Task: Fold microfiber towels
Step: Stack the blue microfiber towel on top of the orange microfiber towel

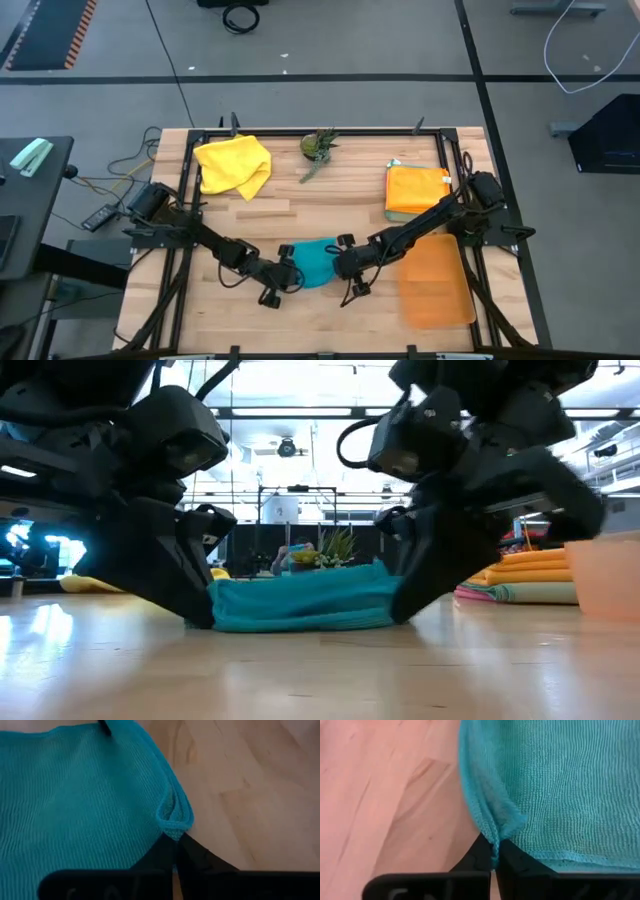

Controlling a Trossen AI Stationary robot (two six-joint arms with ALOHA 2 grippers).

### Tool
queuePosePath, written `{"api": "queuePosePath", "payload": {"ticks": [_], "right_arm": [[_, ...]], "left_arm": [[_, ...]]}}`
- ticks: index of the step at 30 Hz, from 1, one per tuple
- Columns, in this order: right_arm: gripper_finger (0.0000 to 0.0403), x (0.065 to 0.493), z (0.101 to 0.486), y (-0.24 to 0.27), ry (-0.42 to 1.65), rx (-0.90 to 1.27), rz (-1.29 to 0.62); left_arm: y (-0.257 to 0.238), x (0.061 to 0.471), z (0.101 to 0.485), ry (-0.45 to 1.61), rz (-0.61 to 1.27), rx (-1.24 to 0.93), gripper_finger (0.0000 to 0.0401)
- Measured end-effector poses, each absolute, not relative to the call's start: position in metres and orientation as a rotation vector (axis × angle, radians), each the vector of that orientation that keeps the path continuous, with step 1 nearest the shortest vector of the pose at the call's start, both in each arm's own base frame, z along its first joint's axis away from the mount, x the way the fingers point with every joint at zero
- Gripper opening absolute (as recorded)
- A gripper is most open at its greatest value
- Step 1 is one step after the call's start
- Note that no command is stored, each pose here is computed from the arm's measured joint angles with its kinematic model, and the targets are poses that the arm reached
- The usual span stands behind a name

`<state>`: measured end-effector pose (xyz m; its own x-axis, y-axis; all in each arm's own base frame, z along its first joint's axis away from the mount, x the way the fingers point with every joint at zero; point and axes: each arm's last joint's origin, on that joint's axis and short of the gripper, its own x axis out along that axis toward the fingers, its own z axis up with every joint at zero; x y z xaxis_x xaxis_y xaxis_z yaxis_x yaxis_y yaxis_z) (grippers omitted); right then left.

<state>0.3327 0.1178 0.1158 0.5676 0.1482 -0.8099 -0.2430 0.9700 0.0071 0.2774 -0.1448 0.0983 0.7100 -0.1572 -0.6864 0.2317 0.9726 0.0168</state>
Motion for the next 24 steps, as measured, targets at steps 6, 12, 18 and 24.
{"api": "queuePosePath", "payload": {"ticks": [6, 12, 18, 24], "right_arm": [[0.0007, 0.318, 0.163, 0.116, 0.873, -0.115, 0.221], [0.0007, 0.280, 0.219, 0.100, 0.874, -0.209, 0.061], [0.0006, 0.224, 0.264, 0.069, 0.909, -0.307, -0.168], [0.0006, 0.167, 0.298, 0.029, 0.915, -0.414, -0.402]], "left_arm": [[-0.138, 0.281, 0.138, 0.598, -0.228, 0.058, 0.0009], [-0.112, 0.312, 0.179, 0.449, -0.123, 0.078, 0.0009], [-0.058, 0.361, 0.234, 0.356, 0.029, 0.168, 0.0008], [0.013, 0.392, 0.270, 0.264, 0.071, 0.178, 0.0008]]}}
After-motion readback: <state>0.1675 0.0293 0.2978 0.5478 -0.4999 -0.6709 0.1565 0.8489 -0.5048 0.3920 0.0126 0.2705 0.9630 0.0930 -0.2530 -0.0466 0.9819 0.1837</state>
